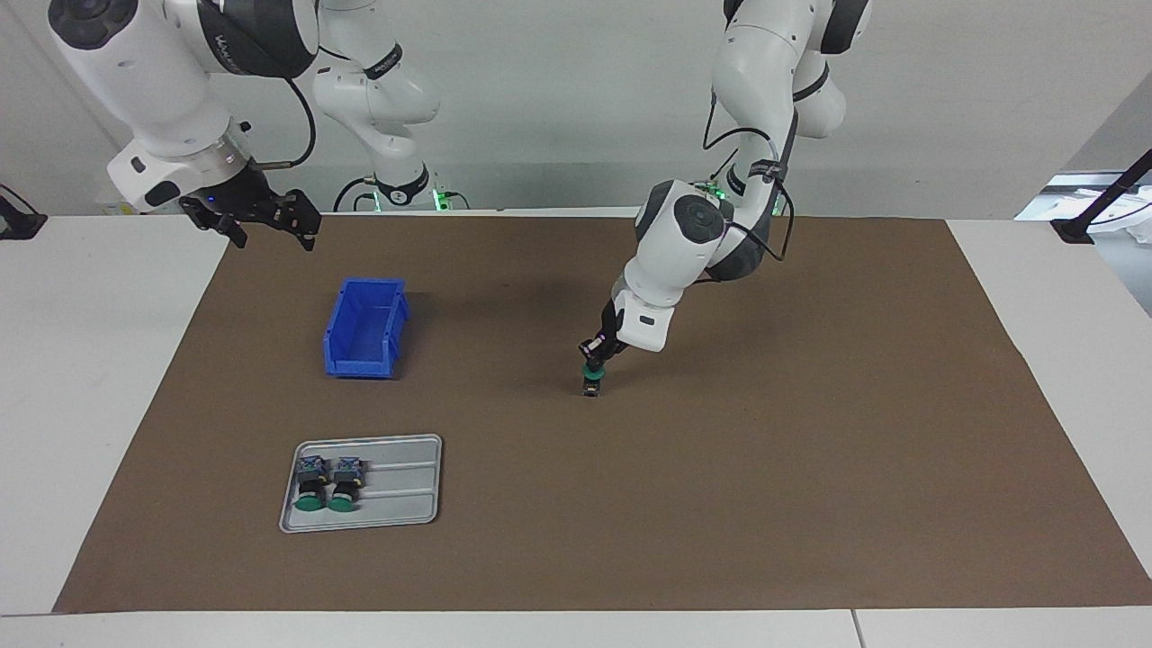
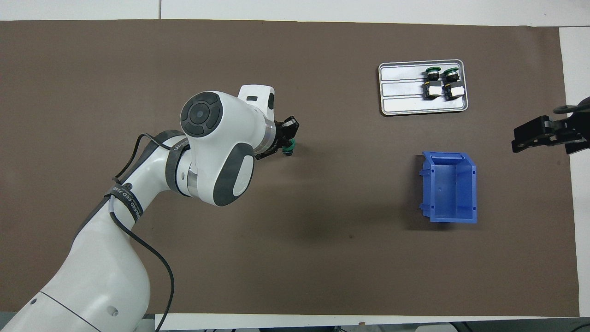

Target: Place and press button with both arms

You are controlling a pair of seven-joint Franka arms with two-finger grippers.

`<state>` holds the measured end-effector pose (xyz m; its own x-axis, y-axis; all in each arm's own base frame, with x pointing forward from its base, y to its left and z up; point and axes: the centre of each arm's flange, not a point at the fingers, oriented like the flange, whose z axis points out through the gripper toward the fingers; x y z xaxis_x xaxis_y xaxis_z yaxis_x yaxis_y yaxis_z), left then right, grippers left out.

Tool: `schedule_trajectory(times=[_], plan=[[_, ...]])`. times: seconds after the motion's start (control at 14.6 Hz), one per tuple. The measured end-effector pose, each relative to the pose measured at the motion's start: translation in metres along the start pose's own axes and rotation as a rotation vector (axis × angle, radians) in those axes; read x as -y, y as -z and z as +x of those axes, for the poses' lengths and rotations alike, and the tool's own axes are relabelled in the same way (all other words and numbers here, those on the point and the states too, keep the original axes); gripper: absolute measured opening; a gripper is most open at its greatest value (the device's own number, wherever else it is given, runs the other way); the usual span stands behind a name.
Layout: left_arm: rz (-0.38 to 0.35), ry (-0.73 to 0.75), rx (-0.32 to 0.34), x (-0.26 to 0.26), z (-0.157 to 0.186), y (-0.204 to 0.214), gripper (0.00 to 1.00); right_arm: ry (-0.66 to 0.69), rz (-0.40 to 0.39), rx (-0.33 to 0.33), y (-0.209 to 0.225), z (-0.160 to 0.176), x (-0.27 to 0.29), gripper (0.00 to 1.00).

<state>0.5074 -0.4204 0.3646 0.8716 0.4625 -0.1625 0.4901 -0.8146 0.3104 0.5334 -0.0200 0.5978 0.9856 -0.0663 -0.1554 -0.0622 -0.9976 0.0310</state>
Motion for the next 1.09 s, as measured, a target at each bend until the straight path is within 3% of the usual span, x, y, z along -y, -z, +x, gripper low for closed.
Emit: schedule_trajectory(times=[0.68, 1.09], plan=[[-0.001, -0.016, -0.002, 0.0, 0.001, -0.003, 0.04, 0.0, 0.002, 0.0, 0.0, 0.0, 0.0, 0.99], [0.003, 0.004, 0.011, 0.001, 0.016, 0.038, 0.06, 0.048, 0.0, -0.015, 0.005, -0.001, 0.012, 0.99]])
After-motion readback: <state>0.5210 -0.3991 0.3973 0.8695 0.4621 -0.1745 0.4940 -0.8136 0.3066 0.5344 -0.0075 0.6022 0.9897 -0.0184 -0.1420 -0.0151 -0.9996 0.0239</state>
